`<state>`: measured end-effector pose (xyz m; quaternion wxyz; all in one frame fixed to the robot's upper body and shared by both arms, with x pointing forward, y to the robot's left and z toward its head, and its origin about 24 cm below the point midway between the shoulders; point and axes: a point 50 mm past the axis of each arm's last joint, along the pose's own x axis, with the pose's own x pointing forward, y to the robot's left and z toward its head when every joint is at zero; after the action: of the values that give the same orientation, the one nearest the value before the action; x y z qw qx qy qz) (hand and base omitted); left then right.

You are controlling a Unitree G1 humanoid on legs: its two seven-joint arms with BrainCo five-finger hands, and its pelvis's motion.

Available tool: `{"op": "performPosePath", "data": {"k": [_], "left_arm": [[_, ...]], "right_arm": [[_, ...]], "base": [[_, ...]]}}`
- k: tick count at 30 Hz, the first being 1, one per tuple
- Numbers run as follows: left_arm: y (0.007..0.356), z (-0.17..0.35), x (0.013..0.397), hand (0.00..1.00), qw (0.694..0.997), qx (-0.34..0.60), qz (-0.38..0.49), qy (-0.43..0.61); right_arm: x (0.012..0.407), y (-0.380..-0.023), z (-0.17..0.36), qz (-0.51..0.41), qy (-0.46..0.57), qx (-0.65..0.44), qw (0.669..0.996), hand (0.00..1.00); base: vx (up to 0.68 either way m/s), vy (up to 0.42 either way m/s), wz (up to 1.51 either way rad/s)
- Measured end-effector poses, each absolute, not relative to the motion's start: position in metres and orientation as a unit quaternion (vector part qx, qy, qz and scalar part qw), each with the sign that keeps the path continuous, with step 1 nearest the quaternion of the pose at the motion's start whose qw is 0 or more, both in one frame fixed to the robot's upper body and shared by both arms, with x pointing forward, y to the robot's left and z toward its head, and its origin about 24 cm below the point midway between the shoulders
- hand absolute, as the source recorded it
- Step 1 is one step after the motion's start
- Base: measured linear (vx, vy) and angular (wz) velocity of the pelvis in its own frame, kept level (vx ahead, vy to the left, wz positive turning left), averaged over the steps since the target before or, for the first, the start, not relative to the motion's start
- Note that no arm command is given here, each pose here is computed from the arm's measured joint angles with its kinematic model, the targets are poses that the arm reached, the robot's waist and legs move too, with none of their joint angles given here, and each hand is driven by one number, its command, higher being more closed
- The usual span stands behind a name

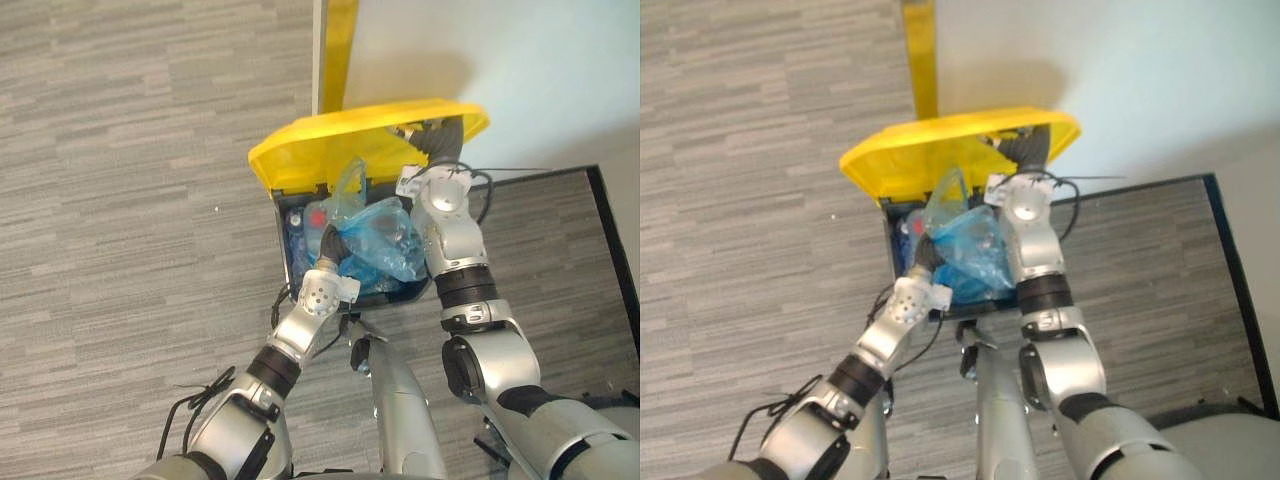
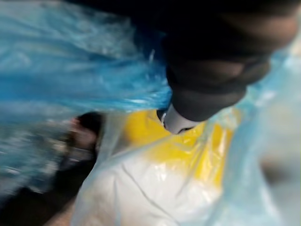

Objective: Gather rubbish on tea table into small bin, then transfer packed bag to large trash can.

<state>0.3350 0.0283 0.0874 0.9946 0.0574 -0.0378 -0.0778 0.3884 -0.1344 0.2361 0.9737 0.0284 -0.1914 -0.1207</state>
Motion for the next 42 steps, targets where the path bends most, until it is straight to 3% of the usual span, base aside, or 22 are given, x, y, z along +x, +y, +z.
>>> {"op": "performPosePath", "data": {"k": [2, 3, 10, 25, 42], "left_arm": [[0.036, 0.085, 0.345, 1.0, 0.996, 0.071, -0.059, -0.02], [0.037, 0.085, 0.347, 0.0, 0.996, 0.072, -0.057, -0.018], [0.06, 0.087, 0.362, 0.0, 0.998, 0.061, 0.006, 0.007], [0.064, 0.086, 0.362, 0.0, 0.995, 0.094, 0.02, 0.006], [0.064, 0.084, 0.336, 0.0, 0.983, 0.173, -0.019, -0.058]], "right_arm": [[0.388, -0.129, 0.248, -0.114, -0.212, 0.029, 0.97, 0.0], [0.387, -0.128, 0.25, -0.114, -0.217, 0.029, 0.969, 0.0], [0.382, -0.113, 0.27, -0.089, -0.261, 0.015, 0.961, 0.0], [0.382, -0.106, 0.269, -0.062, -0.262, -0.022, 0.963, 0.0], [0.371, -0.117, 0.149, -0.063, -0.111, -0.056, 0.99, 0.0]], "base": [[-0.03, 0.012, -0.13], [-0.04, 0.006, -0.05], [-0.01, -0.005, -0.09], [-0.01, -0.026, -0.01], [-0.03, -0.055, 0.07]]}}
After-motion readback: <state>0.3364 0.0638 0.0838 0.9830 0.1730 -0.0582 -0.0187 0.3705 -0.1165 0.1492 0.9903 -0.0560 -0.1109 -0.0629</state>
